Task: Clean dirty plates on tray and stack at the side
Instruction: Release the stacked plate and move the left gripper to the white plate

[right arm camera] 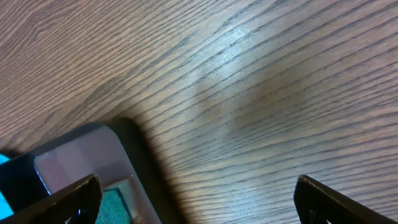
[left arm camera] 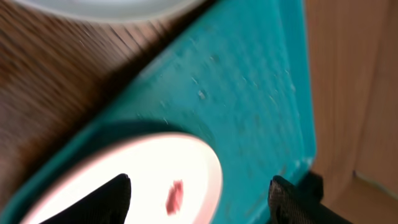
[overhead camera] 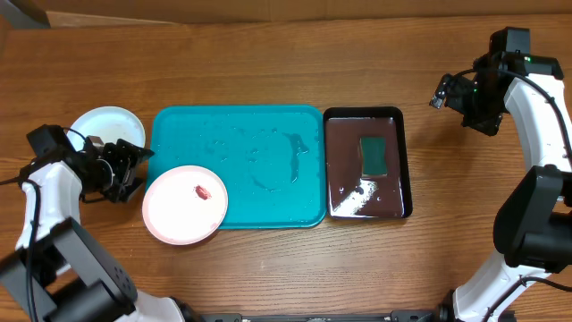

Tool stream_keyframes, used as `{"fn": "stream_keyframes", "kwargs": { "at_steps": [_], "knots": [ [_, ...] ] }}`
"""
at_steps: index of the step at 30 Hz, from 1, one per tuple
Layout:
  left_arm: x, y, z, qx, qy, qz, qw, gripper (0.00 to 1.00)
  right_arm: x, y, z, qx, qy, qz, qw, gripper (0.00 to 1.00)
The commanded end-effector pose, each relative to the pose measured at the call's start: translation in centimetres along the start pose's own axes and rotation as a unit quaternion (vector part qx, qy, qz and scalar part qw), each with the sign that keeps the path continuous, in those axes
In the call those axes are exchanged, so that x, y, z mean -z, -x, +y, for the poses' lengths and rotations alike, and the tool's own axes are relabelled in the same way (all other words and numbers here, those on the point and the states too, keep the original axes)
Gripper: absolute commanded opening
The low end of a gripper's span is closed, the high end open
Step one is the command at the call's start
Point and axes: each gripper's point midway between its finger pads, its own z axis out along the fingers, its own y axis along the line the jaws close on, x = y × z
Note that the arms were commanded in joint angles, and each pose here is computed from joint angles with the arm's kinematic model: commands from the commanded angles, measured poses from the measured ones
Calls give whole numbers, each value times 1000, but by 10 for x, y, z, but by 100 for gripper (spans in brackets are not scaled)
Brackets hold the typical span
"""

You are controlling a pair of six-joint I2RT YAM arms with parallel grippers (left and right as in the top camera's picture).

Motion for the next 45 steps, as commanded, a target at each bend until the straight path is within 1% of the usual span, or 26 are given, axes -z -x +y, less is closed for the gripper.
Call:
{"fn": "stream_keyframes", "kwargs": {
  "at_steps": [1,6,10,11,14,15,19,20,24,27,31,34,37,45],
  "knots": [
    [29,-15,-22,-63,-31,-13,997,72,4,2,-1,-4,2,-6,1000,100],
    [58,-34,0,-58,62,-41,996,73,4,2,-1,-4,2,-6,1000,100],
    [68,-54,26,-49,149,-29,987,72,4,2,-1,-4,2,-6,1000,100],
    [69,-59,32,-45,168,-22,985,72,4,2,-1,-4,2,-6,1000,100],
    [67,-71,50,-18,220,-13,975,64,4,2,-1,-4,2,-6,1000,100],
    [66,-72,53,-12,227,-12,974,63,4,2,-1,-4,2,-6,1000,100],
    [63,-74,68,-2,253,-16,967,58,4,2,-1,-4,2,-6,1000,100],
    [63,-73,71,-2,259,-19,966,56,4,2,-1,-4,2,-6,1000,100],
    [54,-78,81,1,264,-12,964,51,4,2,-1,-4,2,-6,1000,100],
    [42,-83,90,4,261,-5,965,45,4,2,-1,-4,2,-6,1000,100],
    [29,-89,99,6,253,2,967,33,4,2,-1,-4,2,-6,1000,100],
    [22,-92,106,6,254,4,967,31,4,2,-1,-4,2,-6,1000,100],
    [20,-93,108,7,254,5,967,25,4,2,-1,-4,2,-6,1000,100],
    [16,-100,115,8,259,13,966,23,4,2,-1,-4,2,-6,1000,100]
  ]
}}
